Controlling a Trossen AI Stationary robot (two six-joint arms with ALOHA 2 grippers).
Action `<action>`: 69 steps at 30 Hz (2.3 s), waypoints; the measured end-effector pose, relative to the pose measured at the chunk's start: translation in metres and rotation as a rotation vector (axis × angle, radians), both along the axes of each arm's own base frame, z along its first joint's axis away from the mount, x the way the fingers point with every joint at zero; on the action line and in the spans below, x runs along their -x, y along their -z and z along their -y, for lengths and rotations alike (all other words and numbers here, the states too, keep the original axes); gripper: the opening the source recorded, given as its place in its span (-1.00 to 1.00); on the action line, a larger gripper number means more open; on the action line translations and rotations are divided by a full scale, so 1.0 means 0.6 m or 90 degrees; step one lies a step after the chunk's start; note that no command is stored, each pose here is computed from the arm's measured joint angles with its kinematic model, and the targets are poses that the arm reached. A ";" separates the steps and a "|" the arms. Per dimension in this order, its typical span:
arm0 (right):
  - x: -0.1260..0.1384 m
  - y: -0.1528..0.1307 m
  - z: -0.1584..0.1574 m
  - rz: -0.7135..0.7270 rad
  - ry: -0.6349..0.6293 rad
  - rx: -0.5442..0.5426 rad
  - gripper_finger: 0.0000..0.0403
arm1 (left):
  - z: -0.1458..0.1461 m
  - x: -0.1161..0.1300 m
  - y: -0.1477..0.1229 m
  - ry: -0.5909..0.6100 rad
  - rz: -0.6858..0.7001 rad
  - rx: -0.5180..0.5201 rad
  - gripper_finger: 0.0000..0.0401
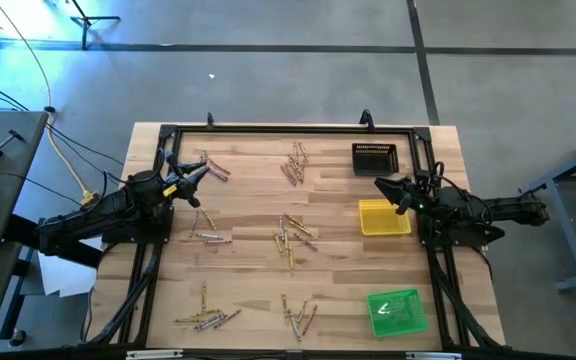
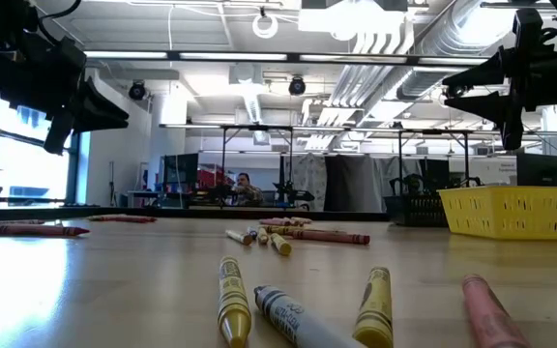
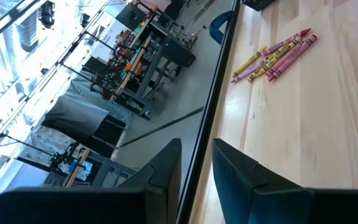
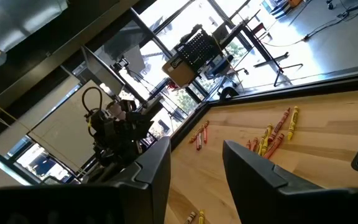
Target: Sort crayons
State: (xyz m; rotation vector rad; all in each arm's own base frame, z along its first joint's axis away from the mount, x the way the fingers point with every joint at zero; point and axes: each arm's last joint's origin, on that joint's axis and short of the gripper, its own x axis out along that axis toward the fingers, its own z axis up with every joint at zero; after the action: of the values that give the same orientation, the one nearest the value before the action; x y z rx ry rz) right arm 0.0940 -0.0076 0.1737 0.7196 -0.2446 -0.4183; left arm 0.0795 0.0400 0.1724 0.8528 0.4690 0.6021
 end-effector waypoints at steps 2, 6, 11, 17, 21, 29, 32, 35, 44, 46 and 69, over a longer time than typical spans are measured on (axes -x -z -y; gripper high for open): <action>0.000 0.000 0.000 0.000 0.000 0.000 -0.34 | 0.000 0.000 0.000 0.000 0.000 0.000 -0.61; 0.000 0.000 0.000 0.000 0.000 0.000 -0.34 | 0.000 0.000 0.000 0.000 0.000 0.000 -0.61; 0.000 0.000 0.000 0.000 0.000 0.000 -0.34 | 0.000 0.000 0.000 0.000 0.000 0.000 -0.61; 0.000 0.000 0.000 0.000 0.000 0.000 -0.34 | 0.000 0.000 0.000 0.000 0.000 0.000 -0.61; 0.000 0.000 0.000 -0.012 0.002 0.023 -0.34 | 0.000 0.000 0.000 0.000 0.000 0.000 -0.61; 0.001 0.000 0.002 -0.019 0.029 0.033 -0.34 | 0.000 0.000 0.000 0.000 0.000 0.000 -0.61; 0.003 0.000 0.004 0.003 0.067 -0.011 -0.34 | 0.000 0.000 0.000 0.000 0.000 0.000 -0.61; 0.004 0.000 0.006 0.007 0.090 -0.020 -0.34 | 0.000 0.000 0.000 0.000 0.000 0.000 -0.61; 0.008 -0.001 0.011 0.045 0.170 -0.074 -0.34 | 0.000 0.000 0.000 0.000 0.000 0.000 -0.61; 0.009 -0.001 0.012 0.056 0.186 -0.089 -0.34 | 0.000 0.000 0.000 0.000 0.000 0.000 -0.61; 0.010 -0.001 0.013 0.123 0.197 -0.176 -0.34 | 0.000 0.000 0.000 0.000 0.000 0.000 -0.61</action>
State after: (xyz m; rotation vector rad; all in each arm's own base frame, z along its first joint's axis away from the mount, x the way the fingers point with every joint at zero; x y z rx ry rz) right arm 0.0881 -0.0154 0.1746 0.9994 -0.4908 -0.6864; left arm 0.0794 0.0400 0.1725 0.8528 0.4684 0.6025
